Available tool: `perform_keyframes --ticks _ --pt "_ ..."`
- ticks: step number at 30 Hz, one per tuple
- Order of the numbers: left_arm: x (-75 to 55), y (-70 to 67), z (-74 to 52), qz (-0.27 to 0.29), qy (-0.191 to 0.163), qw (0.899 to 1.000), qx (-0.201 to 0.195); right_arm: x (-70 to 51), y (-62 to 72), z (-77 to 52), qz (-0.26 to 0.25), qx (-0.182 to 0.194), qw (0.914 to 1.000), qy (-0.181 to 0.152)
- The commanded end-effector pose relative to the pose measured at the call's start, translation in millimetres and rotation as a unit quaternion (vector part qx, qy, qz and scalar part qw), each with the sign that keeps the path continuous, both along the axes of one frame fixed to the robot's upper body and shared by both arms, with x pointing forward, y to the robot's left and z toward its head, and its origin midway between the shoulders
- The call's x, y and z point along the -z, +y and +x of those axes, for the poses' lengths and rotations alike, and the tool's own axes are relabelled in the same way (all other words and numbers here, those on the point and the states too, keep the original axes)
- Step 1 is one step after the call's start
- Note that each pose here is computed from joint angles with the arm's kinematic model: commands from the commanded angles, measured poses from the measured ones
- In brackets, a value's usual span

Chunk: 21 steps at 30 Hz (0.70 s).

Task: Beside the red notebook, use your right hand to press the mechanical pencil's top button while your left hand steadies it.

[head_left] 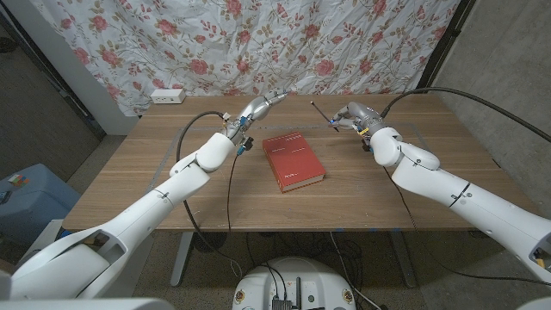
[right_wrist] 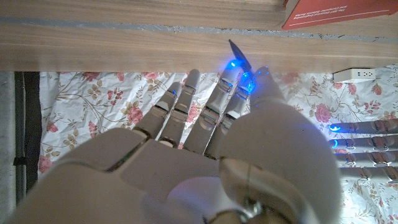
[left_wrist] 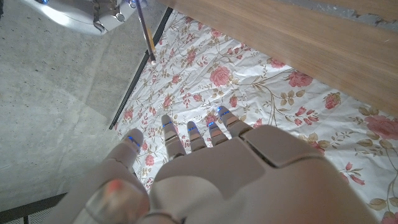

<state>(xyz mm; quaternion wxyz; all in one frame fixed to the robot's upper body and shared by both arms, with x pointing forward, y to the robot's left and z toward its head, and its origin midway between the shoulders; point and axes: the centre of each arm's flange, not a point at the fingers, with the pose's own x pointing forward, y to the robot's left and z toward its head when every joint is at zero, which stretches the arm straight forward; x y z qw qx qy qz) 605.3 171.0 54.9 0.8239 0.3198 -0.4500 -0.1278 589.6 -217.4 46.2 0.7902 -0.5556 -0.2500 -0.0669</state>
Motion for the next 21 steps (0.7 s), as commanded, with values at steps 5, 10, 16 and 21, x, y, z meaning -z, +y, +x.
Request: perform_keyframes --ticks 5,10,16,21 --pt "0.5 7.0 1.1 -0.024 0.007 1.0 -0.002 -0.8 -2.1 2.2 -0.04 0.005 0.9989 -0.022" --pt "4.2 10.9 0.6 -0.048 0.012 0.999 -0.003 -1.3 -2.7 2.0 -0.063 0.008 0.9975 -0.031" --pt "10.0 17.4 -2.6 -0.076 0.015 0.997 -0.007 -2.8 -2.6 0.4 -0.098 0.008 0.9942 -0.042" --pt "15.7 22.8 -4.8 -0.104 0.021 0.994 -0.006 -2.6 1.0 -1.3 -0.13 0.005 0.99 -0.053"
